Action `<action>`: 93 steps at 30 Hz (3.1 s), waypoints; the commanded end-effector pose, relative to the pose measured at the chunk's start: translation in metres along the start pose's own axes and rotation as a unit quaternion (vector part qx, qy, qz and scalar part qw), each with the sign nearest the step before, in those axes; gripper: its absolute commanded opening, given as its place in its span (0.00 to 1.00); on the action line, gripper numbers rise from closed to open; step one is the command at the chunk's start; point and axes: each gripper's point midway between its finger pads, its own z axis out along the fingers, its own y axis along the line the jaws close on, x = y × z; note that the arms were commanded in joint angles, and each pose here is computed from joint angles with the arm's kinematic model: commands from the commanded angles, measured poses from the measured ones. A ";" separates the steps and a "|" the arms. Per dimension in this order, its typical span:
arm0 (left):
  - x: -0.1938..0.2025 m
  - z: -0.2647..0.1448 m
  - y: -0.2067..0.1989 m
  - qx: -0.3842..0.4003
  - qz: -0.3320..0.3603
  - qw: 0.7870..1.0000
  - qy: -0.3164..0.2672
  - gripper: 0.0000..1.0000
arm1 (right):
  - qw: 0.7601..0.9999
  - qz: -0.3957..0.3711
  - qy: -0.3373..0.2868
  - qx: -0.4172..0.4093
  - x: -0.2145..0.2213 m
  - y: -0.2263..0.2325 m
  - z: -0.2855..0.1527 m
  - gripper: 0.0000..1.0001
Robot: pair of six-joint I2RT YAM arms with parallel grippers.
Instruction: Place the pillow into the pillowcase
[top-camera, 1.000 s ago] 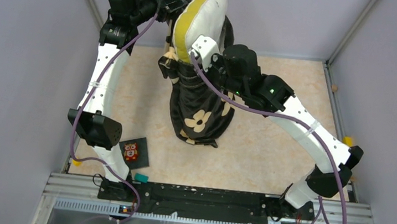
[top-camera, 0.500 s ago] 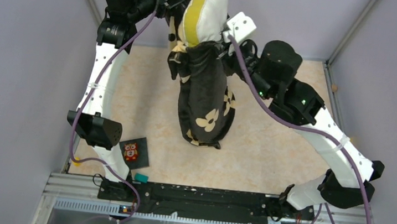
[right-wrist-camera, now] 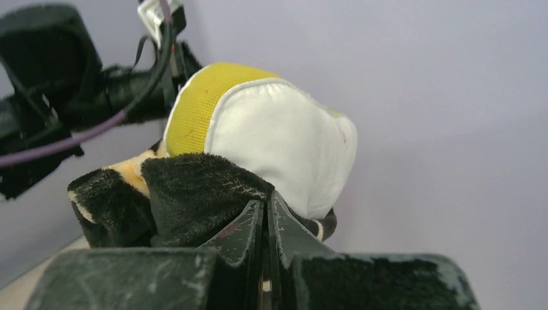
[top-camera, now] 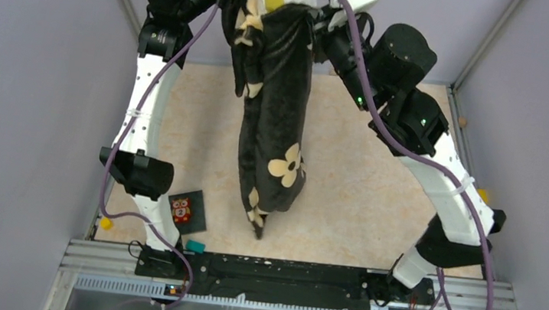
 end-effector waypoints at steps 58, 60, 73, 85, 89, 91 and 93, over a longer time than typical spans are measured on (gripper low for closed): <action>0.019 -0.047 -0.029 0.130 0.062 0.989 0.019 0.00 | 0.883 0.400 0.247 0.015 0.239 -0.088 0.054 0.49; 0.019 -0.047 -0.028 0.130 0.062 0.989 0.020 0.00 | 0.886 0.399 0.235 0.027 0.234 -0.092 0.050 0.50; 0.020 -0.046 -0.027 0.129 0.056 0.990 0.022 0.00 | 0.893 0.392 0.219 0.026 0.218 -0.082 0.055 0.52; 0.020 -0.045 -0.027 0.128 0.051 0.990 0.022 0.00 | 0.887 0.386 0.251 0.038 0.242 -0.078 0.060 0.52; 0.019 -0.045 -0.028 0.129 0.051 0.990 0.021 0.00 | 0.884 0.383 0.263 0.055 0.260 -0.081 0.062 0.49; 0.019 -0.045 -0.029 0.129 0.051 0.990 0.022 0.00 | 0.881 0.384 0.270 0.055 0.267 -0.080 0.065 0.45; 0.018 -0.045 -0.030 0.130 0.052 0.990 0.022 0.00 | 0.878 0.385 0.278 0.054 0.273 -0.077 0.067 0.44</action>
